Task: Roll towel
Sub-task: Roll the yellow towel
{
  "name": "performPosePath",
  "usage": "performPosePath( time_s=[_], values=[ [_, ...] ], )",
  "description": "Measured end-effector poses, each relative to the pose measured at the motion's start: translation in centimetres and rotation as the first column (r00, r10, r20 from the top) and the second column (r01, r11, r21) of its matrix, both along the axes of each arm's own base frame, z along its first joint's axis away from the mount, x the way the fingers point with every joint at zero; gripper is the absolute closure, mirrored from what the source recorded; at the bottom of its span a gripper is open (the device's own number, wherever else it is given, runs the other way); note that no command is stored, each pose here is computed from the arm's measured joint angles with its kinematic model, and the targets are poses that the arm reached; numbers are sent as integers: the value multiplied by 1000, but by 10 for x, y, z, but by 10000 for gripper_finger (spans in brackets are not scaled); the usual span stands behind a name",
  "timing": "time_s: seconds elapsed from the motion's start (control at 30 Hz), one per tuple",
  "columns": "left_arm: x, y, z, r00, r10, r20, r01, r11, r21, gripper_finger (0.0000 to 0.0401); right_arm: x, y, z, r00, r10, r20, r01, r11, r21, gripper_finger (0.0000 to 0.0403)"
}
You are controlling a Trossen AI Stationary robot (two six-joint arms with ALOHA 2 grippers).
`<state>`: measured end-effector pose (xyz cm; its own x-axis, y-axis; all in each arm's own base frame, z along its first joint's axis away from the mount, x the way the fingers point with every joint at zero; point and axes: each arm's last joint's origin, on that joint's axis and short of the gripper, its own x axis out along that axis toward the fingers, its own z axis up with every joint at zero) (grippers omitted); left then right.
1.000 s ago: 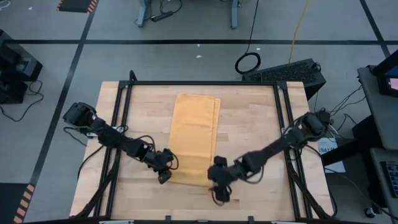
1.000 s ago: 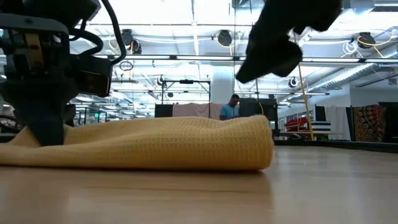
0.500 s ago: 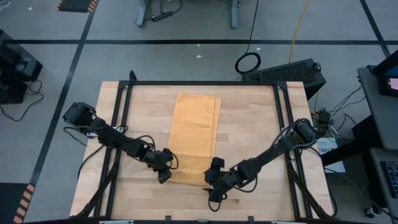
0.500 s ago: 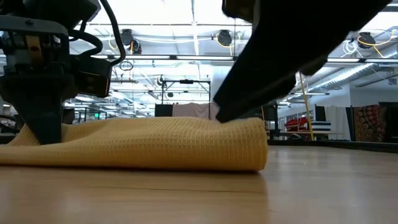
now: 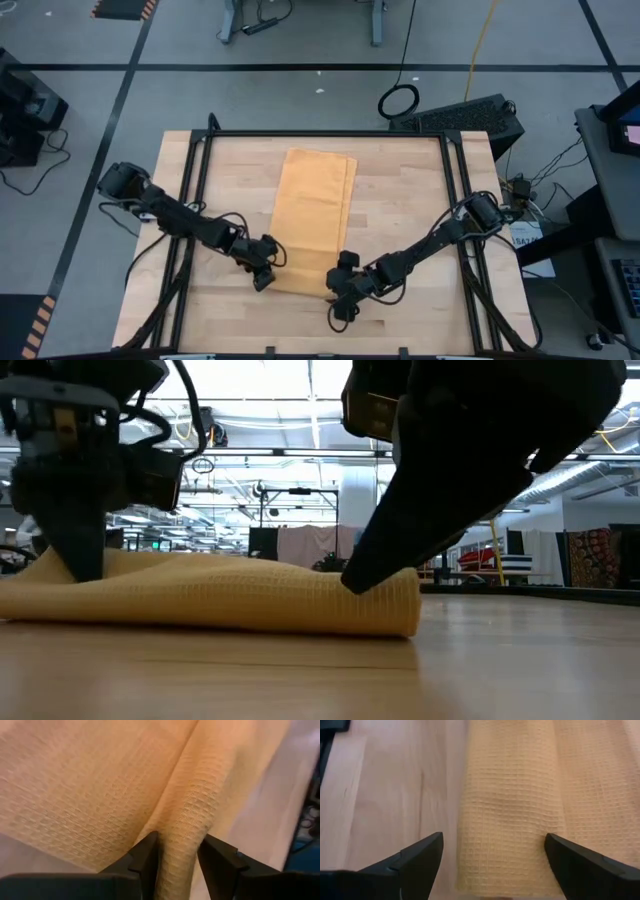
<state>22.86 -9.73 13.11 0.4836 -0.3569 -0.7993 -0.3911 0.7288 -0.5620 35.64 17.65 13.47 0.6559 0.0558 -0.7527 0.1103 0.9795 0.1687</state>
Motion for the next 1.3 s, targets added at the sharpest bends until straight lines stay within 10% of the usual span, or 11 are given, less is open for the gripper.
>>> performPosePath(
  time_s=[0.63, 1.03, 1.3],
  values=[
    [-25, 7, 79, 885, -233, 403, 142, 960, 243, 264, 6, -13, -1, 1000, -6, -28, 7, 999, 31, 63],
    [-29, -29, 51, 789, -546, 280, 395, 802, 449, 128, 7, -19, -3, 997, 21, -68, -16, 996, 83, 68],
    [-24, -47, 27, 749, -630, 203, 379, 660, 648, 40, 8, -21, -3, 997, 3, -73, 4, 996, 94, 115]
  ],
)
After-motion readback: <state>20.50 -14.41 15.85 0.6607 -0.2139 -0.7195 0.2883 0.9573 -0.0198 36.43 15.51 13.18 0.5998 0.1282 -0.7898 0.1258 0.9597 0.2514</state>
